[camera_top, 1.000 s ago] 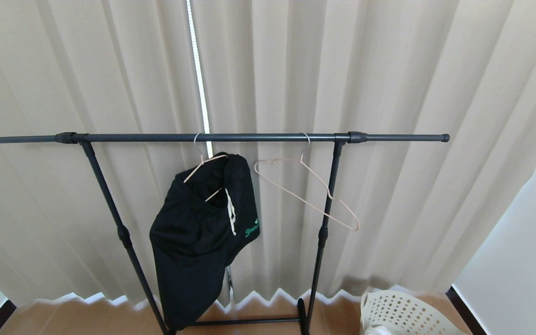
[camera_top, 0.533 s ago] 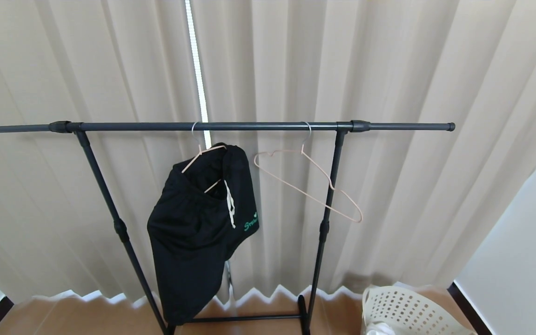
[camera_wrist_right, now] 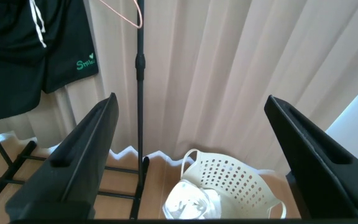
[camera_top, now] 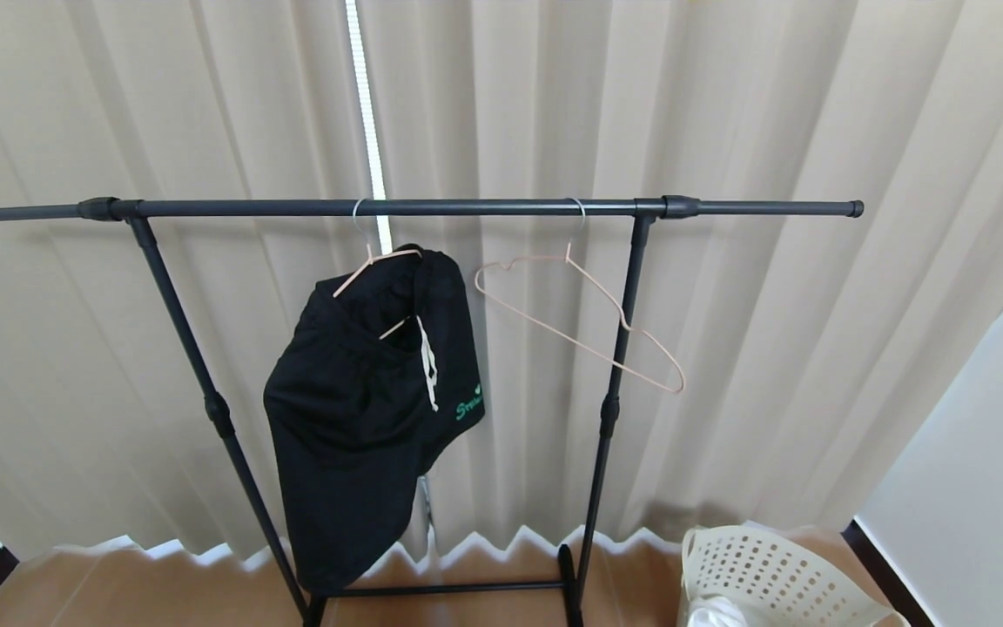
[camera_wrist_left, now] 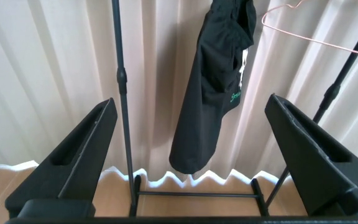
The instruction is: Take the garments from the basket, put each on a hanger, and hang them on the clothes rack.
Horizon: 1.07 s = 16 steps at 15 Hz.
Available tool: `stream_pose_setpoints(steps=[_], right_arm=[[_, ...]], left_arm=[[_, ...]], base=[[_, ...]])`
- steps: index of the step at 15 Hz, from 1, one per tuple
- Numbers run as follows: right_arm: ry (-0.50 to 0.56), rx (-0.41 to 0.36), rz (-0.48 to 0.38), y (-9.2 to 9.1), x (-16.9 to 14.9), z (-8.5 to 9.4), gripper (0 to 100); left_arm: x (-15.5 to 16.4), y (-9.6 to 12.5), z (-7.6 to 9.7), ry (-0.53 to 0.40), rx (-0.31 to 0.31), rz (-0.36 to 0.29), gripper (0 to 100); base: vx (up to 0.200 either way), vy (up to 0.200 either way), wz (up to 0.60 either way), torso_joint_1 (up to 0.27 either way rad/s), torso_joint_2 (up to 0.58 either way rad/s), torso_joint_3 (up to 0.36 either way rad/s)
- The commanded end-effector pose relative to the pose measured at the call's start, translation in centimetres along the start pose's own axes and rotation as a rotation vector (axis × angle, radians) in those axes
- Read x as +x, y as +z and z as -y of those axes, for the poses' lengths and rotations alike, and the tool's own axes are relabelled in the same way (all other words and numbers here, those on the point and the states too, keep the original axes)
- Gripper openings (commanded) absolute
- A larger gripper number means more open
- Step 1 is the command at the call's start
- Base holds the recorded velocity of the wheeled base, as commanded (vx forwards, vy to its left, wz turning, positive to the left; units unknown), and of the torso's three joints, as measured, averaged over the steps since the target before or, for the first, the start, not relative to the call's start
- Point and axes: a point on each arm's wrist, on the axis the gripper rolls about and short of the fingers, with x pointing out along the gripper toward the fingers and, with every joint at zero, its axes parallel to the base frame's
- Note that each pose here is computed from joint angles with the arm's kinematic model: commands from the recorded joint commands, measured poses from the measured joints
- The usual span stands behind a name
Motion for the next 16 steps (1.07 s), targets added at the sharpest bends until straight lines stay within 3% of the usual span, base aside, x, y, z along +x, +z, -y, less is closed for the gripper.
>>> stream_pose_setpoints(steps=[1, 16], right_arm=[[0.001, 0.000, -0.002, -0.03, 0.02, 0.00, 100], [0.001, 0.000, -0.001, 0.01, 0.01, 0.00, 100]], left_arm=[[0.01, 0.01, 0.00, 0.001, 0.000, -0.001, 100], [0.01, -0.01, 0.00, 0.001, 0.000, -0.003, 100]], base=[[0.000, 0.000, 0.00, -0.149, 0.36, 0.203], [0.000, 0.000, 0.00, -0.194, 0.49, 0.296]])
